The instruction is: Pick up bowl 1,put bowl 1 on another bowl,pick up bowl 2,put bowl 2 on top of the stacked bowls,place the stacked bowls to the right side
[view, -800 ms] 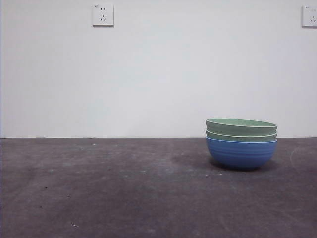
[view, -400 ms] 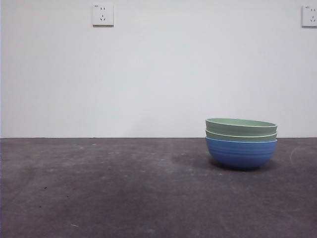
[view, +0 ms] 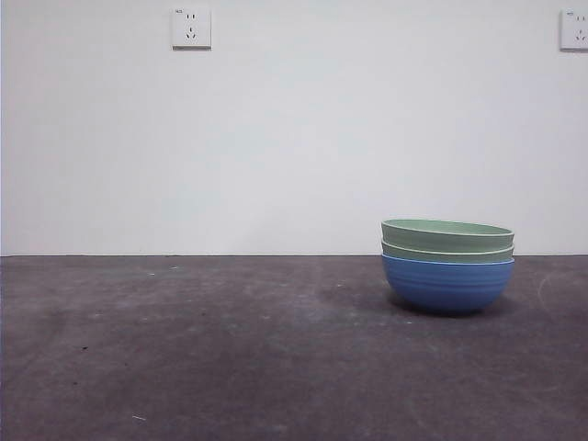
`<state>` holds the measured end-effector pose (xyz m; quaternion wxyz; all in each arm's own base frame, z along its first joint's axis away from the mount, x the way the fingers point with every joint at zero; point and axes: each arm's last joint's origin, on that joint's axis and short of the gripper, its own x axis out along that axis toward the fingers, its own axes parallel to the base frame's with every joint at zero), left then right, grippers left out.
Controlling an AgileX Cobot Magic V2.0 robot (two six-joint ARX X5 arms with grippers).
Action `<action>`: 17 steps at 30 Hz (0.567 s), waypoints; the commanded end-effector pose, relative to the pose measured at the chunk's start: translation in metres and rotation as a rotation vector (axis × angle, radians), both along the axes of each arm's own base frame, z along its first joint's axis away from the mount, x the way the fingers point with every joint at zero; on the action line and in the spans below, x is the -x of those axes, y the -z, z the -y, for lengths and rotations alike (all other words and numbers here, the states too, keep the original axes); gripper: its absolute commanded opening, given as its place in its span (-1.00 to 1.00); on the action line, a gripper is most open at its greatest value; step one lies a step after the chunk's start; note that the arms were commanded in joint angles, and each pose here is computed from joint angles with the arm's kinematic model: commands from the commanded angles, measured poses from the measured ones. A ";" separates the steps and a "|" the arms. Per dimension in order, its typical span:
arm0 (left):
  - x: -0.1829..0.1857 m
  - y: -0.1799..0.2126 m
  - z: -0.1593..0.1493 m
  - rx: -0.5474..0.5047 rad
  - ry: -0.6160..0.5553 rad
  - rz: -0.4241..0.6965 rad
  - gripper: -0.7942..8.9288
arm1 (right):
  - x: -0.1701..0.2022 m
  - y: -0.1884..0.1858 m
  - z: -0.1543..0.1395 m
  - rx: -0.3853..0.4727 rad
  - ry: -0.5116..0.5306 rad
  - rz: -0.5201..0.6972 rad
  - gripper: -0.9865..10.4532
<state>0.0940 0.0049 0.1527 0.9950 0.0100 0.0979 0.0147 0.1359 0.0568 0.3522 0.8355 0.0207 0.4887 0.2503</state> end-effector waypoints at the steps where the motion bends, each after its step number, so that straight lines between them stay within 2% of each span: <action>1: 0.000 0.004 0.000 0.034 -0.010 -0.011 -0.84 | 0.000 0.001 0.000 0.002 0.000 0.004 -0.82; 17: 0.000 0.004 0.000 0.040 -0.013 -0.011 -0.84 | 0.000 0.001 0.000 0.002 0.000 0.004 -0.82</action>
